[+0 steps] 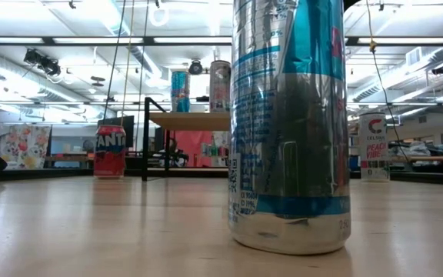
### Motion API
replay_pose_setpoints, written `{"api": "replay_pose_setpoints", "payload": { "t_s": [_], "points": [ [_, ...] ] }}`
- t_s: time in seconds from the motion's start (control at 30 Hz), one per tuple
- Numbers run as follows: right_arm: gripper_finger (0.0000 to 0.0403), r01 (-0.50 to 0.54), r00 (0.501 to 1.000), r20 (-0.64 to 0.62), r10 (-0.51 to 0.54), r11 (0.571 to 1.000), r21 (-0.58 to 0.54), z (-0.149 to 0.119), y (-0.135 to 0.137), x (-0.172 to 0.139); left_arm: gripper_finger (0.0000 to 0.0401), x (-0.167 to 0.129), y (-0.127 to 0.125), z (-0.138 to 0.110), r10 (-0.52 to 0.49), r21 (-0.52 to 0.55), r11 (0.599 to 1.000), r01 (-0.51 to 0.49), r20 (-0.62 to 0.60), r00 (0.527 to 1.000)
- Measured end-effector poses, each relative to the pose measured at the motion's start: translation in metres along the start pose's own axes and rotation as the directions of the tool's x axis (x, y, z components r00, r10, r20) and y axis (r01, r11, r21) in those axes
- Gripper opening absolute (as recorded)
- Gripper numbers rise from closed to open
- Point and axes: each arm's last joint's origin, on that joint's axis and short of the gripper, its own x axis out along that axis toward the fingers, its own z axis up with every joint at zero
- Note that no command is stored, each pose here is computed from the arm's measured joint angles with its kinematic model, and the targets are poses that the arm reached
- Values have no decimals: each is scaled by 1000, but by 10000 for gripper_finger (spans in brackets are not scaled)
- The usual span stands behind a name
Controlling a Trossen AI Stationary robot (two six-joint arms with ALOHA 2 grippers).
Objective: Place canned beverage on shelf
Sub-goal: Put the bottom white pink soda can on the shelf
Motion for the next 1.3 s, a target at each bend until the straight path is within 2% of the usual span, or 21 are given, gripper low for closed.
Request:
{"api": "replay_pose_setpoints", "payload": {
  "t_s": [0.3, 0.77, 0.93, 1.3],
  "points": [
    [91, 15, 1000, 15, -15, 1000, -2, 2, -1, 0, 9, 0, 0, 0, 1, 0, 1000, -1, 1, 1000],
    [90, -3, 997, 76, 4, 1000, -15, 8, 8, 1, 9, 0, 0, 0, 1, 0, 1000, -1, 3, 1000],
    [90, 40, 998, 56, -39, 999, -11, 7, 7, 1, 9, 0, 0, 0, 0, 0, 1000, 0, 3, 1000],
    [90, 24, 999, 27, -24, 1000, 19, 5, 11, 0, 9, 0, 0, 0, 1, 0, 1000, -1, 3, 1000]
  ]
}}
